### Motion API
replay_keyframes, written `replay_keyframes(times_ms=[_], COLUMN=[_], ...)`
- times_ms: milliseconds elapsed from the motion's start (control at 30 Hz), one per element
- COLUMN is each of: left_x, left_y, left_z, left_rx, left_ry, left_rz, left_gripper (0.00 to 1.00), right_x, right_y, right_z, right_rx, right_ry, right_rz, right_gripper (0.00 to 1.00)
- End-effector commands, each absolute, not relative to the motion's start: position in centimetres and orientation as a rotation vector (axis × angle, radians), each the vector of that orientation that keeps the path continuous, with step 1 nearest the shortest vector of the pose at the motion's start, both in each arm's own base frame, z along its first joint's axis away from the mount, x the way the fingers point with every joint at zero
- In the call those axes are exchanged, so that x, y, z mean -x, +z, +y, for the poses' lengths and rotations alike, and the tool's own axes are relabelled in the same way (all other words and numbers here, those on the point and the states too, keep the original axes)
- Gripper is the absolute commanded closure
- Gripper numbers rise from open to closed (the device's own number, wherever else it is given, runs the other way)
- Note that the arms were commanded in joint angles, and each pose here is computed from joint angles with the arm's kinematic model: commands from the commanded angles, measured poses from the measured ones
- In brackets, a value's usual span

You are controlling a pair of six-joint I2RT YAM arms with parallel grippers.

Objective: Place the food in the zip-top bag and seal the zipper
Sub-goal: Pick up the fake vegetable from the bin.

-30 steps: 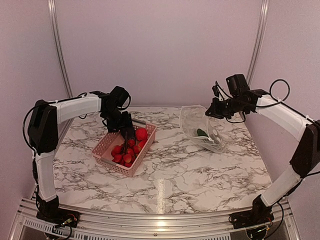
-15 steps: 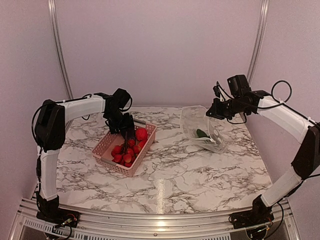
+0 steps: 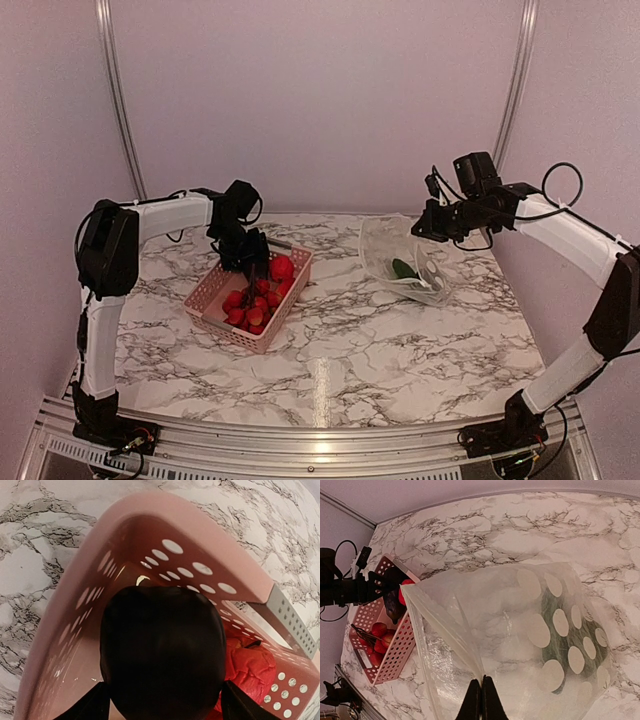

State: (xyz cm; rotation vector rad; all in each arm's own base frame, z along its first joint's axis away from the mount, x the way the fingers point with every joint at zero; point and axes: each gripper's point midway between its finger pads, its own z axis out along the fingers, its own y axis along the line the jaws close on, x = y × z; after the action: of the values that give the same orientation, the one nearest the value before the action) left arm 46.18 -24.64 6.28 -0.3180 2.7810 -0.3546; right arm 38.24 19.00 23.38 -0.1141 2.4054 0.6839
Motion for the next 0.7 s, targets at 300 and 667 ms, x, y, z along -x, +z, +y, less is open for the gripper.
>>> replay_keyframes(times_ms=[300,667], left_x=[-46.6,-46.3], left_y=[4.9,9.6], left_z=[-25.3,-23.9], left_rx=[0.266,0.241], left_ry=[-0.358,-0.287], left_rz=[2.810,2.714], left_gripper=[0.19,0.39], right_x=[-37.2,-36.8], right_y=[24.7,24.8], right_z=[20.1,20.5], right_rx=[0.136,0.144], right_ry=[0.719,0.714], right_rz=[2.378,2.380], right_gripper=[1.00,1.00])
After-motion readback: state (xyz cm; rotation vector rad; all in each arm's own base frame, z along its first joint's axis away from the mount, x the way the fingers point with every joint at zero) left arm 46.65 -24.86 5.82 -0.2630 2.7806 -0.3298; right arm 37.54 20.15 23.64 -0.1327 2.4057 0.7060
